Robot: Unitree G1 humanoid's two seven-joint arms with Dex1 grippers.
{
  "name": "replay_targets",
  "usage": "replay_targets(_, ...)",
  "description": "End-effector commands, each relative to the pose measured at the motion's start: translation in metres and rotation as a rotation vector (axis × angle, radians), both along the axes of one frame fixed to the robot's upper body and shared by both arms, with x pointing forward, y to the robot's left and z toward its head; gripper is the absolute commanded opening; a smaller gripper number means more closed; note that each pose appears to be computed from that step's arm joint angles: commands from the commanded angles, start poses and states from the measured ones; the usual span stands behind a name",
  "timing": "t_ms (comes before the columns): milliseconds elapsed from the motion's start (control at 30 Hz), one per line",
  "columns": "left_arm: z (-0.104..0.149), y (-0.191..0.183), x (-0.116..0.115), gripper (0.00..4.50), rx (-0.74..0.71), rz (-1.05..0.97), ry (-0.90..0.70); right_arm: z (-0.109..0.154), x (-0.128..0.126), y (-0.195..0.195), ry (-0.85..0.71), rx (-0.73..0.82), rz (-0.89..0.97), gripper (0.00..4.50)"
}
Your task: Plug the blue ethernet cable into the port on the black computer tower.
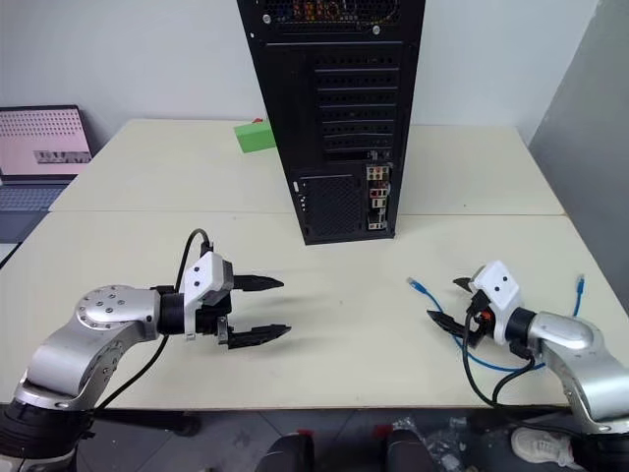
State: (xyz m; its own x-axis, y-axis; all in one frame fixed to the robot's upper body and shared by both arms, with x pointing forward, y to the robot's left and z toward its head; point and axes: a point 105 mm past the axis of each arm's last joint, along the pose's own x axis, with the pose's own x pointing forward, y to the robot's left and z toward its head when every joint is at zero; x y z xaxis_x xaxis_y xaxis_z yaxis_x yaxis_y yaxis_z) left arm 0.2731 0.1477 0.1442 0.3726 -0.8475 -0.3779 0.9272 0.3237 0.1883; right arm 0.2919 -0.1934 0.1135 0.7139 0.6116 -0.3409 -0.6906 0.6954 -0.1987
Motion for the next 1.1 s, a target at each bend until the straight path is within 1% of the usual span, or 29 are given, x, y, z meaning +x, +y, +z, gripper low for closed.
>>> replay_targets(33, 0.007, -0.013, 0.0, 4.5, 0.01, -0.059, -0.062, 0.005, 0.014, 0.007, -0.066, -0.001, 0.003, 4.49)
replay_targets(167, 0.007, -0.022, 0.001, 4.5, -0.007, -0.096, -0.077, -0.009, 0.032, 0.015, -0.06, 0.006, -0.008, 4.49)
replay_targets(300, 0.006, -0.026, 0.002, 4.5, 0.005, -0.116, -0.096, -0.025, 0.042, 0.02, -0.038, -0.015, 0.009, 4.49)
replay_targets(500, 0.004, -0.029, 0.001, 4.5, 0.004, -0.13, -0.103, -0.037, 0.044, 0.016, -0.01, -0.049, 0.028, 4.49)
replay_targets(567, 0.004, -0.03, 0.0, 4.5, -0.002, -0.134, -0.102, -0.038, 0.043, 0.013, -0.001, -0.049, 0.025, 4.12)
replay_targets(600, 0.004, -0.03, 0.0, 4.5, -0.007, -0.137, -0.101, -0.039, 0.043, 0.012, 0.001, -0.049, 0.022, 4.02)
replay_targets(633, 0.004, -0.031, 0.0, 4.5, -0.01, -0.139, -0.1, -0.039, 0.043, 0.011, 0.002, -0.049, 0.021, 3.76)
replay_targets(667, 0.004, -0.031, 0.0, 4.5, -0.013, -0.141, -0.1, -0.039, 0.042, 0.011, 0.012, -0.042, 0.018, 3.64)
replay_targets(700, 0.004, -0.032, 0.0, 4.5, -0.017, -0.146, -0.101, -0.04, 0.042, 0.01, 0.021, -0.035, 0.016, 3.4)
replay_targets(733, 0.005, -0.032, -0.001, 4.5, -0.02, -0.152, -0.102, -0.04, 0.041, 0.01, 0.026, -0.032, 0.015, 3.35)
replay_targets(767, 0.005, -0.033, -0.001, 4.5, -0.025, -0.157, -0.102, -0.041, 0.04, 0.009, 0.033, -0.032, 0.014, 3.01)
replay_targets(900, 0.008, -0.036, -0.001, 4.5, -0.044, -0.183, -0.095, -0.043, 0.039, 0.007, 0.047, -0.04, 0.007, 2.17)
replay_targets(933, 0.008, -0.036, -0.002, 4.5, -0.045, -0.19, -0.094, -0.043, 0.039, 0.006, 0.048, -0.041, 0.006, 1.85)
replay_targets(1067, 0.008, -0.038, -0.002, 4.5, -0.044, -0.21, -0.088, -0.039, 0.04, 0.006, 0.039, -0.032, 0.006, 1.11)
replay_targets(1100, 0.008, -0.039, -0.001, 4.5, -0.043, -0.212, -0.088, -0.037, 0.04, 0.008, 0.034, -0.029, 0.015, 0.83)
